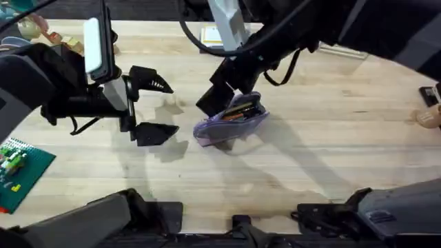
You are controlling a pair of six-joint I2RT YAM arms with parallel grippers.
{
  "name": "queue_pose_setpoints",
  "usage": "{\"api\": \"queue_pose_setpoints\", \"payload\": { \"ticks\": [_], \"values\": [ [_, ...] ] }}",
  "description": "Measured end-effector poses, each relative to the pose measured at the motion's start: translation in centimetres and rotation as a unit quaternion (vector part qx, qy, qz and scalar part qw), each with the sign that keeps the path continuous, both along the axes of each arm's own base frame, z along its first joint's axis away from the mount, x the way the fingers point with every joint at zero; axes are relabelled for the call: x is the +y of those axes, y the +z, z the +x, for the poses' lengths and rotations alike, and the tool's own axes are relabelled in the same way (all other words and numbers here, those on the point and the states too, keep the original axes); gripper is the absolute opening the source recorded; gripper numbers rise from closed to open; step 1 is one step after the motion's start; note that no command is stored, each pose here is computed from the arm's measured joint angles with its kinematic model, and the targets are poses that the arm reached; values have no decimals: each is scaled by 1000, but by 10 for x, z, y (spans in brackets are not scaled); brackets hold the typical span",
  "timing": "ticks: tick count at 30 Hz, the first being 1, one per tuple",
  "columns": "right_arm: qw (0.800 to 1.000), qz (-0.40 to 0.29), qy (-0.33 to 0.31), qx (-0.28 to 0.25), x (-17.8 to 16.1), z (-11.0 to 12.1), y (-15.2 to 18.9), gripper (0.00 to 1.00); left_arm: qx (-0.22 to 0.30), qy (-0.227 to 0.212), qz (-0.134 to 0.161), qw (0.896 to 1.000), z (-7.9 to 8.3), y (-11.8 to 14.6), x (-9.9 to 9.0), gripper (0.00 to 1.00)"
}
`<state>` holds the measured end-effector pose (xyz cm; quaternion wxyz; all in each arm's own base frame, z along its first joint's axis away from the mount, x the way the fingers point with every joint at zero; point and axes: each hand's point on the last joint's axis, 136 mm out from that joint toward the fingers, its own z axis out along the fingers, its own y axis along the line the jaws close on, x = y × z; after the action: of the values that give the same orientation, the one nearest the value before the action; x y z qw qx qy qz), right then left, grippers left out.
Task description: Unzip the bag, pick up the pens from the table one at a time and place them inside, then zip the bag closed.
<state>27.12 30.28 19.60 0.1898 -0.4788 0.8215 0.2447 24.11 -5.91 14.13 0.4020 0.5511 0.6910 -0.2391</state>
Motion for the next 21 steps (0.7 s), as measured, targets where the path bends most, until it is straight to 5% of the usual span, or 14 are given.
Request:
{"api": "queue_pose_setpoints", "payload": {
  "ticks": [21],
  "values": [
    [995,-26,-46,81,4,-2,-35,997,7,0,-3,1000,-2,0,-1,993]
  ]
}}
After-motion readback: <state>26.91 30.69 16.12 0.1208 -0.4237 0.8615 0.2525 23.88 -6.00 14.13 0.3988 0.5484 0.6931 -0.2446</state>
